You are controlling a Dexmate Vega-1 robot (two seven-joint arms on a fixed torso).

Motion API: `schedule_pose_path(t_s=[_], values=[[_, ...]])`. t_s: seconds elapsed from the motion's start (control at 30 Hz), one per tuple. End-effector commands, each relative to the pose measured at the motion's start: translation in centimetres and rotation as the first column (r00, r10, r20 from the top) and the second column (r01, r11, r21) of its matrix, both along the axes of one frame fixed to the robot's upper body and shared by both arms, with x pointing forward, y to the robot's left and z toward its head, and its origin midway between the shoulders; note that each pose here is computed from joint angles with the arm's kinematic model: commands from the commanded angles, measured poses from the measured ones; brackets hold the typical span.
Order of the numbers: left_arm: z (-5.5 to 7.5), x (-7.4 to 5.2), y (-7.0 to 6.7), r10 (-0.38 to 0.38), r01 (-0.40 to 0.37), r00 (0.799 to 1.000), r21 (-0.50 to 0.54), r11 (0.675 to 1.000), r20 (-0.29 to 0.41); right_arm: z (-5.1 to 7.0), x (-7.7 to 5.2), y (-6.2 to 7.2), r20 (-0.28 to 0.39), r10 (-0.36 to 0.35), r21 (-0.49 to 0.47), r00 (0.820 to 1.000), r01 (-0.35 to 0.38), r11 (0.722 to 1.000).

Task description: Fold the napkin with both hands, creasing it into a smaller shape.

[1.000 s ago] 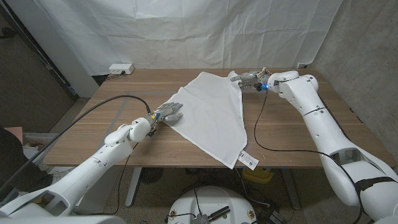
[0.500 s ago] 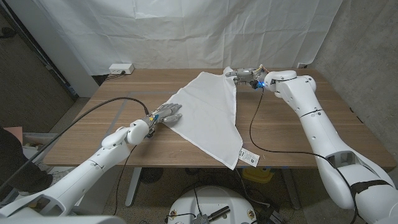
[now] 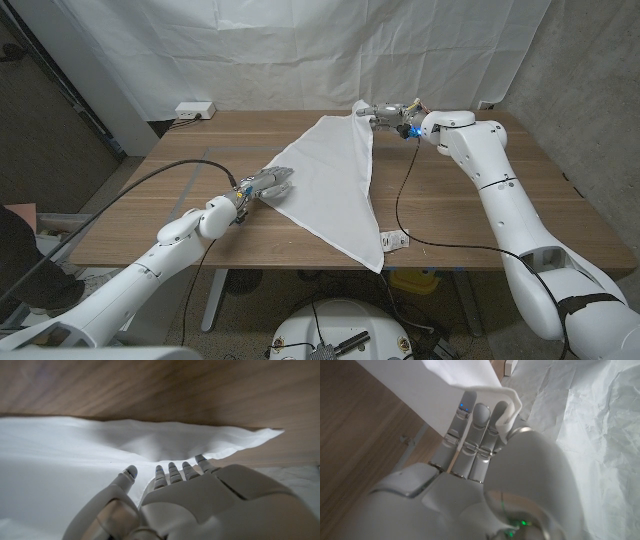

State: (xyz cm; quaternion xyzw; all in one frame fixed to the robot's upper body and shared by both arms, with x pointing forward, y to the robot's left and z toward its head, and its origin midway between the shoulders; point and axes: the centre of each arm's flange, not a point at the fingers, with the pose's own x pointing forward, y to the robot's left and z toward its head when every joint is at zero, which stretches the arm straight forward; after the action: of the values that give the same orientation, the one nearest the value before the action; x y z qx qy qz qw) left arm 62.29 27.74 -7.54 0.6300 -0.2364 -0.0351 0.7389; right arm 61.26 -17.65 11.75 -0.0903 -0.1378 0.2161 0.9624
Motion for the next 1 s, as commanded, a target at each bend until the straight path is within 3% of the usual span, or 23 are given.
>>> schedule_pose_path(t_s=[0.03, 0.43, 0.77, 1.0], values=[[0.2, -0.3, 0.0, -0.007, 0.007, 1.0, -0.01, 1.0, 0.015, 0.8, -1.0, 1.4, 0.014, 0.055, -0.017, 0.998, -0.054, 0.998], [0.5, -0.3, 0.1, 0.021, -0.021, 1.0, 0.006, 1.0, -0.007, 2.0, -1.5, 2.0, 0.078, 0.079, -0.036, 0.994, -0.076, 0.996], [0.7, -1.5, 0.8, 0.038, -0.038, 0.999, 0.006, 0.999, 0.035, 2.4, -1.0, 1.5, 0.082, 0.031, -0.034, 0.996, -0.028, 0.999], [0.6, -1.3, 0.6, 0.048, -0.048, 0.999, 0.028, 0.998, 0.008, 2.4, -1.6, 3.0, 0.088, 0.105, -0.039, 0.991, -0.102, 0.994]])
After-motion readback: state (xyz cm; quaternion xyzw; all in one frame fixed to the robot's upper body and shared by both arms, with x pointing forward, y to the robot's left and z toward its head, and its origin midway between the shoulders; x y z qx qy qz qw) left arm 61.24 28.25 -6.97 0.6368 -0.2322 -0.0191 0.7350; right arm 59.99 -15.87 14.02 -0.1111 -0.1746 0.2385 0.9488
